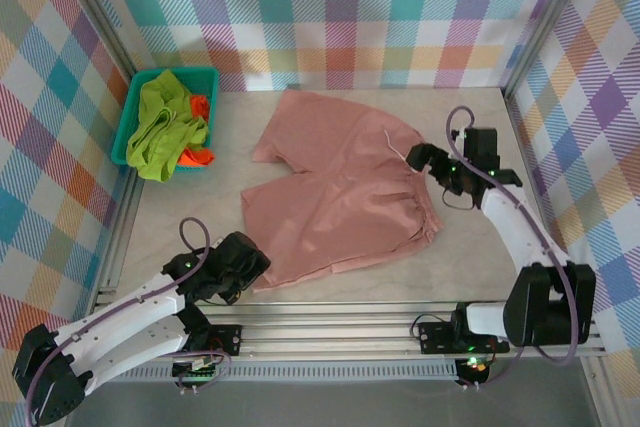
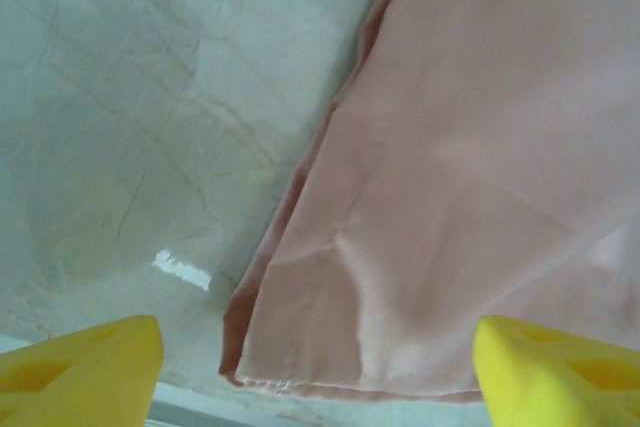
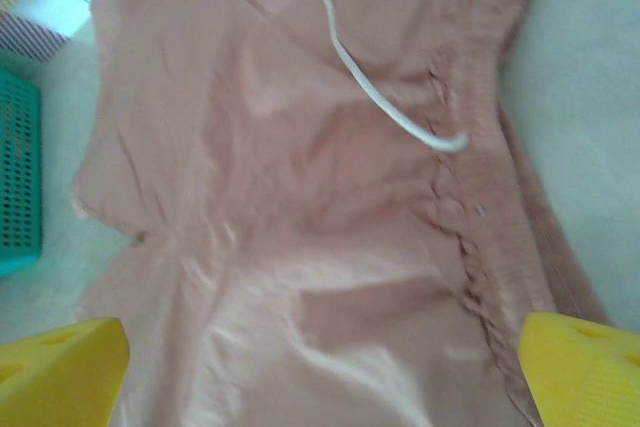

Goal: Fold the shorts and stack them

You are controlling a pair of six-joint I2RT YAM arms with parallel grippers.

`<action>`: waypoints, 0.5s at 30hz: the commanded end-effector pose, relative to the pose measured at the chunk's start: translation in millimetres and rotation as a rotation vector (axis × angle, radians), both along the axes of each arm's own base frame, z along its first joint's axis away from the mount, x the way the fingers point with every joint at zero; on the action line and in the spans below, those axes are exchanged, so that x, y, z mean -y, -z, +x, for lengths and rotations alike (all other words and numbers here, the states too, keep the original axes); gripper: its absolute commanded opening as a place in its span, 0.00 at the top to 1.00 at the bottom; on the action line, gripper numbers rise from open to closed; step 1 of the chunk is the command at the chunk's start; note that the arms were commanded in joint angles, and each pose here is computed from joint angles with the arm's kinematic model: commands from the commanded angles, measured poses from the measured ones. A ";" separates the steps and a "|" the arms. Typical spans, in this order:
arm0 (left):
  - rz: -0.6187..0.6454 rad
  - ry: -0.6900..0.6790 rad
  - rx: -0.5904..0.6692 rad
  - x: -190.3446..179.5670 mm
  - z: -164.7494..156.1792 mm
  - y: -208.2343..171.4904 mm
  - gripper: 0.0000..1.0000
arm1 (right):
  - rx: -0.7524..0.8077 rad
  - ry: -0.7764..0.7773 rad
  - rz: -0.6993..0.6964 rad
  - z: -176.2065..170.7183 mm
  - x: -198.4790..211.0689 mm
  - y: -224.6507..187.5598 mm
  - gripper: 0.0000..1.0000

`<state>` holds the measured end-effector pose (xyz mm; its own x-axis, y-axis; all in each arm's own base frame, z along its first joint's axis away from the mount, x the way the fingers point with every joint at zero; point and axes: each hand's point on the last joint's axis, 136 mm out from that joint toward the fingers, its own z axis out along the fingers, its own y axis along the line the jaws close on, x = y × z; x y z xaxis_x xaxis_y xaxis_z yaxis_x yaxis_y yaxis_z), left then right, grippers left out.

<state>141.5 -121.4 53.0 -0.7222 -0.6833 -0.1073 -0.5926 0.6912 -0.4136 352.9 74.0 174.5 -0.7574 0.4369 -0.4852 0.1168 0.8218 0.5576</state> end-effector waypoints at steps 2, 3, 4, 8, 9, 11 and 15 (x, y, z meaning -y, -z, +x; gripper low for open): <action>-0.049 -0.028 -0.095 7.3 -15.4 11.7 0.23 | -0.003 0.016 -0.025 -24.0 6.9 0.5 0.00; -0.061 -0.028 -0.105 10.3 -16.4 13.6 0.25 | -0.011 0.016 -0.027 -30.2 7.6 3.5 0.00; -0.070 -0.027 -0.116 12.6 -17.8 15.5 0.26 | -0.020 0.013 -0.027 -35.5 7.1 7.0 0.00; -0.086 -0.026 -0.125 17.1 -18.3 16.1 0.31 | -0.056 0.011 -0.020 -52.4 6.7 19.4 0.00; -0.083 -0.031 -0.130 16.4 -19.0 17.0 0.32 | -0.063 0.011 -0.020 -56.0 6.7 22.3 0.00; -0.096 -0.031 -0.128 19.2 -18.0 18.0 0.36 | -0.076 0.012 -0.020 -62.3 7.2 26.5 0.00; -0.093 -0.030 -0.134 21.7 -16.5 23.0 0.43 | -0.092 0.011 -0.020 -71.7 7.5 31.6 0.00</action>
